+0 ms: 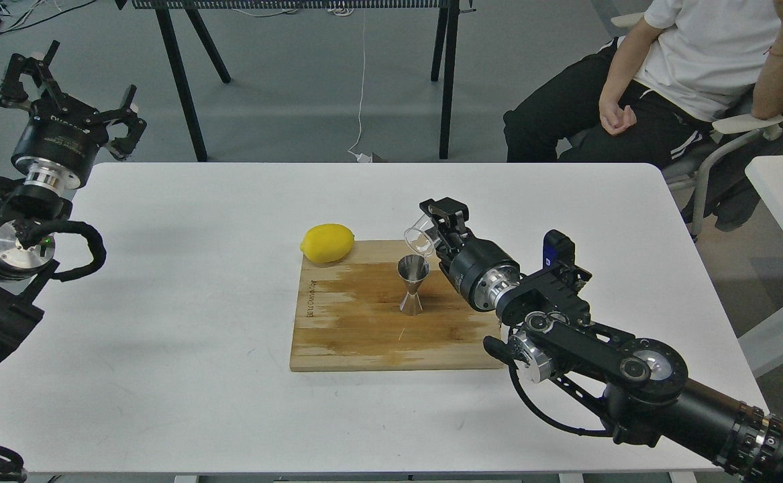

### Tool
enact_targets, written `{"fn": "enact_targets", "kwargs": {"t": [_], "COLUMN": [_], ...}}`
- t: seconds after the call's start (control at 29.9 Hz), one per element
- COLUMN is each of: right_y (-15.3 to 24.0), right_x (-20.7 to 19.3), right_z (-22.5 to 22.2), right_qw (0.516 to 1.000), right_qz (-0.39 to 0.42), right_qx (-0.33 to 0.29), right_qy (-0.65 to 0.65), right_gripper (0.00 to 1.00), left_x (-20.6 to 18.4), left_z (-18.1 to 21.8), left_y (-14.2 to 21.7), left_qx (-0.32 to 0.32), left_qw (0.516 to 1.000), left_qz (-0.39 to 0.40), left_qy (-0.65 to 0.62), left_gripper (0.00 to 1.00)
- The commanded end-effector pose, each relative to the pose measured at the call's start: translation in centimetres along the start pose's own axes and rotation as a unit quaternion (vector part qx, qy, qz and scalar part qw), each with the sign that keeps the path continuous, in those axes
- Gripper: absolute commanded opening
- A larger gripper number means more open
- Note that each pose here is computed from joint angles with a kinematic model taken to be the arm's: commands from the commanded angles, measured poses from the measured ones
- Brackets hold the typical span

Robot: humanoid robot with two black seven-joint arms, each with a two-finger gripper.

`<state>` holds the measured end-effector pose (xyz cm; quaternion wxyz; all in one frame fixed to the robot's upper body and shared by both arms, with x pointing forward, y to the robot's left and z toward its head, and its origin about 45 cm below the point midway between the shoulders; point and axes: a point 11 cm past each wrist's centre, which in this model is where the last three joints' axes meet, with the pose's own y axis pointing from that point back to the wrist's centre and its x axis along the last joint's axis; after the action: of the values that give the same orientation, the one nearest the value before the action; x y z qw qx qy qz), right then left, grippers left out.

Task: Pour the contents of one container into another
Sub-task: 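Tilt the glass cup with the right gripper to pour into the jigger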

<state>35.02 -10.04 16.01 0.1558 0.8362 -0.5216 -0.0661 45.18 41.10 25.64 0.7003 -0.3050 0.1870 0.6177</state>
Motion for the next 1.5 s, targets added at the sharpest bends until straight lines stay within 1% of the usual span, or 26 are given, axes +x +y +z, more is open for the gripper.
{"fn": "enact_targets", "kwargs": {"t": [0.0,0.54,1.1,1.34,1.47], "right_y": [0.0,-0.1,0.0,-0.1,0.0], "right_x": [-0.1,0.1,-0.9,-0.4,-0.8], "right_z": [0.2,0.3,0.2,-0.3,-0.1], "right_qw": [1.000,1.000,0.994,0.993,0.989], "right_qz": [0.000,0.005,-0.007,-0.004,-0.013], "right_qx": [-0.001,0.005,0.024,0.032,0.035], "right_qy": [0.007,0.030,0.102,0.114,0.142], "right_gripper": [0.37,0.37,0.37,0.37,0.37], "left_x": [0.0,0.0,0.2,0.2,0.2], "left_z": [-0.1,0.0,0.5,0.6,0.6], "left_y": [0.0,0.0,0.0,0.1,0.1], "left_qx": [0.000,-0.001,-0.003,-0.004,-0.004], "left_qw": [1.000,1.000,1.000,1.000,1.000], "left_qz": [0.000,0.000,0.002,0.002,0.002], "left_qy": [0.001,0.000,-0.003,-0.004,-0.004], "left_gripper": [1.00,1.00,1.00,1.00,1.00]}}
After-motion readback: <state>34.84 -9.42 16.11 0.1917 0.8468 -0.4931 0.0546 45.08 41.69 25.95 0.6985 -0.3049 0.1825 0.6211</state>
